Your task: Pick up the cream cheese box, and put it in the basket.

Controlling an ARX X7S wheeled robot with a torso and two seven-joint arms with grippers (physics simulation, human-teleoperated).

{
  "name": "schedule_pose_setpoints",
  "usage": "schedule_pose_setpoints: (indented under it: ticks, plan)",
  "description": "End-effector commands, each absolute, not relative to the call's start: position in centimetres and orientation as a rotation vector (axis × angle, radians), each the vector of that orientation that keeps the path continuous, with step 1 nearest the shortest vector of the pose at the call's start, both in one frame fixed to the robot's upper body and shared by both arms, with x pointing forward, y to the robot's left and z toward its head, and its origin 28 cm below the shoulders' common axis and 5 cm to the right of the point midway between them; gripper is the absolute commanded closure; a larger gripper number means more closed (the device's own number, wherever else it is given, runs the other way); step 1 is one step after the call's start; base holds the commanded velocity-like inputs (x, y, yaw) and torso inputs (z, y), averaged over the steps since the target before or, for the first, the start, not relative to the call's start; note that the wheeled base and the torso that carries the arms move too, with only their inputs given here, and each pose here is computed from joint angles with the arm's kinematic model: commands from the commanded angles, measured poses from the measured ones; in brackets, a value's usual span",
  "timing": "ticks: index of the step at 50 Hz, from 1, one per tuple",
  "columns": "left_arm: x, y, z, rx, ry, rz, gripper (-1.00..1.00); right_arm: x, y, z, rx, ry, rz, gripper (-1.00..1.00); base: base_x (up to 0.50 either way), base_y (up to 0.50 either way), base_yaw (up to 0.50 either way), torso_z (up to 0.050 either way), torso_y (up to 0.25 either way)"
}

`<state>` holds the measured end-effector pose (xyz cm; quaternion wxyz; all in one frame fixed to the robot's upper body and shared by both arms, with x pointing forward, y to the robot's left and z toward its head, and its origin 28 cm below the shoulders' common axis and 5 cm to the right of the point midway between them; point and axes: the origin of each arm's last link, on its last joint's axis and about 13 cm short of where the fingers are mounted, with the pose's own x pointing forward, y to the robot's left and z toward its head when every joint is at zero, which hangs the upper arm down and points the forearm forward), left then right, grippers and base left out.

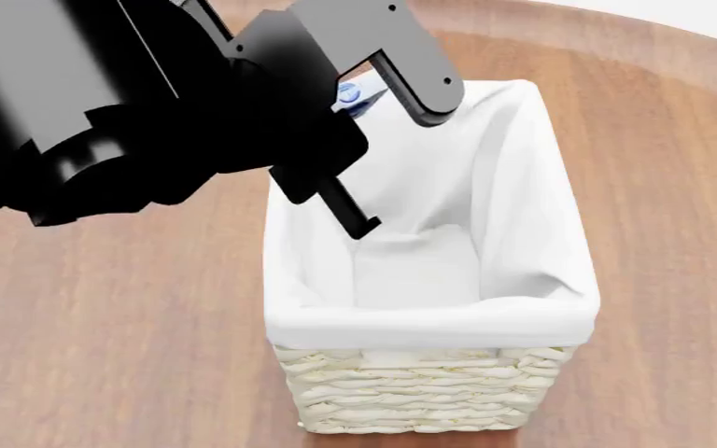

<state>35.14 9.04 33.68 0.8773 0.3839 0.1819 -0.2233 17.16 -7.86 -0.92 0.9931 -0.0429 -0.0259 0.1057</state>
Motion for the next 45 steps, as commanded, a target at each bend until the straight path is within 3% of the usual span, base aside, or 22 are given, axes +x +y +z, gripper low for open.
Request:
schedule_pose_setpoints:
  ticks: [1,18,35,45]
  plan:
    - [35.9,9.3,33.0,0.782,0.369,-0.448,1.00,17.1,-7.9,-1.0,-0.082,-0.049,0.215,-1.00,0.00,0.00,0.00,0.000,0.000]
    - [35.7,8.6,32.6,0.801,0.347,-0.531,1.00,16.9,-7.8,-1.1,-0.080,-0.043,0.228,-1.00,0.00,0.00,0.00,0.000,0.001]
    - [37.1,9.4,28.1,0.783,0.435,-0.585,1.00,17.0,-7.9,-1.1,-0.075,-0.038,0.227,-1.00,0.00,0.00,0.00,0.000,0.001]
    - [37.1,8.9,28.4,0.765,0.369,-0.587,1.00,17.3,-7.9,-1.2,-0.075,-0.034,0.229,-1.00,0.00,0.00,0.00,0.000,0.001]
